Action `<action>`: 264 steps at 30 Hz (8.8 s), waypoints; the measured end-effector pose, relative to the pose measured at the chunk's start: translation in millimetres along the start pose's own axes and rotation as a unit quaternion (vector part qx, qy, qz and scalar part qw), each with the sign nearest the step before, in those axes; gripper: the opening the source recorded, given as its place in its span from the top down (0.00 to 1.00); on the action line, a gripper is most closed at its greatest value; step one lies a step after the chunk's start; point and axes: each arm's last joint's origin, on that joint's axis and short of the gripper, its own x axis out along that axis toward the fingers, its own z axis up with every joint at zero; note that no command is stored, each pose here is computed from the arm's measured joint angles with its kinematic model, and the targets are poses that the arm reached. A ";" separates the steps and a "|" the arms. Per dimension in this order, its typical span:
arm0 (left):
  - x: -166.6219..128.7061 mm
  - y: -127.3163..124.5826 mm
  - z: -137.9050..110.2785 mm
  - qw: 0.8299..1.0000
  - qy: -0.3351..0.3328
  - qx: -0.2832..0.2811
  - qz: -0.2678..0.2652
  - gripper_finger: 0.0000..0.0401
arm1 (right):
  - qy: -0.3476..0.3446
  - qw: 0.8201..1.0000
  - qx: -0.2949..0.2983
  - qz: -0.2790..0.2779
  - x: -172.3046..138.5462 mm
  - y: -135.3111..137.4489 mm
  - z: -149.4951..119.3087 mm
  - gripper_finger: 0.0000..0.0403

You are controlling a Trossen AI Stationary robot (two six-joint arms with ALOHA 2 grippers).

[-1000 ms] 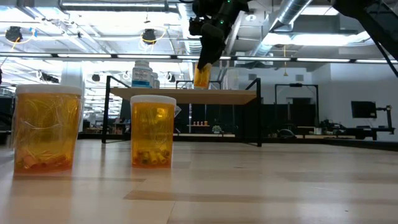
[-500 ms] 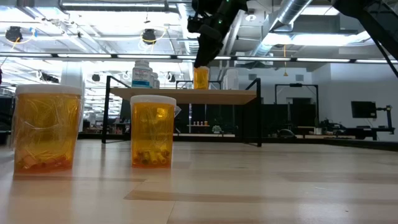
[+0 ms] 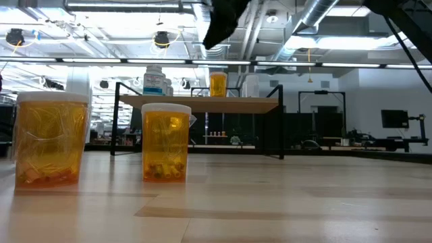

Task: Pick and place medicine bottles onto shelf by color
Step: Put the right orange pill bottle on the shelf, then put the left orange pill bottle on the shelf aligned with the other orange pill bottle

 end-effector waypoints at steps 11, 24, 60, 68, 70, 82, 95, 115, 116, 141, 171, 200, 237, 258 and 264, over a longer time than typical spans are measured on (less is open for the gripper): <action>0.1 0.0 0.1 1.000 0.000 0.009 0.000 0.44 | 0.152 0.984 -0.005 0.089 2.2 46.1 -21.0 0.26; 0.1 1.7 5.5 0.999 -0.025 0.013 0.024 0.44 | 0.204 0.960 0.002 0.190 -15.1 59.1 -35.1 0.62; 208.2 97.5 85.9 0.997 -0.028 -0.031 0.060 0.44 | 0.039 0.971 0.170 0.165 -252.0 92.0 -207.6 0.94; 207.5 122.8 74.2 0.995 -0.032 -0.087 0.031 0.49 | 0.077 0.969 0.168 0.164 -230.5 98.6 -216.7 0.95; 207.3 128.3 70.8 0.995 -0.027 -0.093 0.034 0.54 | 0.083 0.969 0.167 0.164 -224.4 100.0 -216.5 0.95; 208.6 157.4 53.5 0.992 -0.004 -0.118 0.052 0.73 | 0.116 0.966 0.165 0.163 -204.0 104.5 -215.0 0.94; 206.7 190.8 32.8 0.982 0.008 -0.170 0.078 0.73 | 0.121 0.965 0.163 0.163 -200.8 105.0 -213.7 0.94; 230.2 169.9 65.3 0.977 -0.042 -0.150 0.147 0.73 | 0.118 0.966 0.164 0.163 -200.7 104.9 -213.1 0.94; 230.4 170.4 64.4 0.974 -0.035 -0.153 0.160 0.73 | 0.118 0.966 0.164 0.163 -200.7 104.9 -213.1 0.94; 223.0 203.6 36.0 0.936 0.042 -0.214 0.278 0.73 | 0.118 0.966 0.164 0.163 -200.9 104.9 -213.1 0.94; 160.5 37.5 86.4 0.973 0.163 -0.030 -0.159 0.64 | 0.100 0.967 0.166 0.164 -197.7 104.7 -207.5 0.94; 168.5 -98.7 84.3 0.973 0.195 0.039 -0.114 0.27 | 0.242 0.925 0.228 0.184 -185.5 166.8 -198.9 0.94; 181.8 -167.5 7.9 0.988 0.046 -0.028 -0.144 0.27 | 0.224 0.935 0.204 0.185 -168.9 270.6 -185.9 0.94; 214.9 -189.5 1.8 0.985 0.092 -0.058 -0.132 0.16 | 0.214 0.935 0.206 0.194 -167.3 270.8 -182.9 0.94; 210.9 -188.8 8.5 0.988 0.074 -0.050 -0.126 0.16 | 0.214 0.935 0.206 0.194 -167.4 270.8 -182.8 0.94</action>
